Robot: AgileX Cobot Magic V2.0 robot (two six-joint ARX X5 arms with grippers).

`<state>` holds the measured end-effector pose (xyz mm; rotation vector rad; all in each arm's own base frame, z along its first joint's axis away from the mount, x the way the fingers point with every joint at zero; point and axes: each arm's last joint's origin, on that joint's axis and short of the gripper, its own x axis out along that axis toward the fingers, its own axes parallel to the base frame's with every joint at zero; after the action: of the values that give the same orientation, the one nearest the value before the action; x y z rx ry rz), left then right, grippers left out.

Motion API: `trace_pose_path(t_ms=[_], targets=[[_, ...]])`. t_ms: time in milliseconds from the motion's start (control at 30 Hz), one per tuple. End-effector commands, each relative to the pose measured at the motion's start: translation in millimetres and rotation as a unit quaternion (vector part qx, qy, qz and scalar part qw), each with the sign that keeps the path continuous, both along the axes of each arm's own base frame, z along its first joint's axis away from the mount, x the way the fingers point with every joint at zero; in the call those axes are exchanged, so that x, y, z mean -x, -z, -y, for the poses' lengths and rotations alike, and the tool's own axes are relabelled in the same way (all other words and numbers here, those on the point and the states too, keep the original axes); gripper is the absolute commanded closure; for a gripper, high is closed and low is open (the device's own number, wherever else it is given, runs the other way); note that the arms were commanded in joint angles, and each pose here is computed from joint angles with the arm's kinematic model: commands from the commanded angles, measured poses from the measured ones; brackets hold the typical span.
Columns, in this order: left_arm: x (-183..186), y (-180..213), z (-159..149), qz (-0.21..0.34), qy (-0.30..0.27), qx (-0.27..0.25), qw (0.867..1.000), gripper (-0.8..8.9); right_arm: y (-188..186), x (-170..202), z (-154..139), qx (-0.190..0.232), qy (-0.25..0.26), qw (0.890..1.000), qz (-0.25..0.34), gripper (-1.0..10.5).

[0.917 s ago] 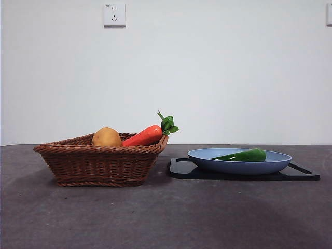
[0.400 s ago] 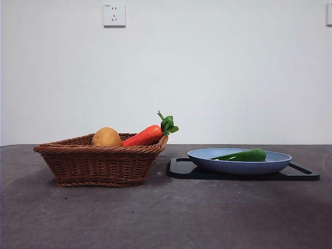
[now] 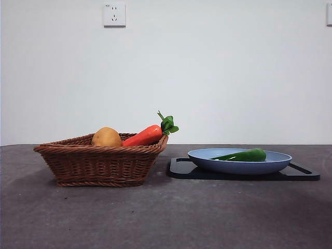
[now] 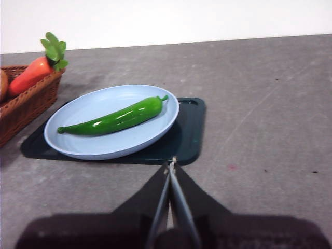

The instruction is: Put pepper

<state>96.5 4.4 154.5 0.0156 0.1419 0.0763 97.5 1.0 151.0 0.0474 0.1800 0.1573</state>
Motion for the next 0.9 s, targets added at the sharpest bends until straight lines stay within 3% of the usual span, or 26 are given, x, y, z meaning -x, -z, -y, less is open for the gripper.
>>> trace_pose_path(t_ms=[33,167,900], targets=[[-0.4,1.8,-0.3,0.002,-0.002,0.002,1.000,8.05,3.4,0.1,1.3,-0.006,0.024,1.000,-0.009,9.4],[-0.4,1.8,-0.3,0.002,-0.002,0.002,1.000,8.05,2.4,0.7,2.5,-0.007,0.046,0.999,-0.002,9.4],[-0.4,1.7,-0.3,0.002,-0.002,0.002,1.000,8.05,0.6,1.6,2.4,-0.011,0.047,0.999,0.009,9.4]])
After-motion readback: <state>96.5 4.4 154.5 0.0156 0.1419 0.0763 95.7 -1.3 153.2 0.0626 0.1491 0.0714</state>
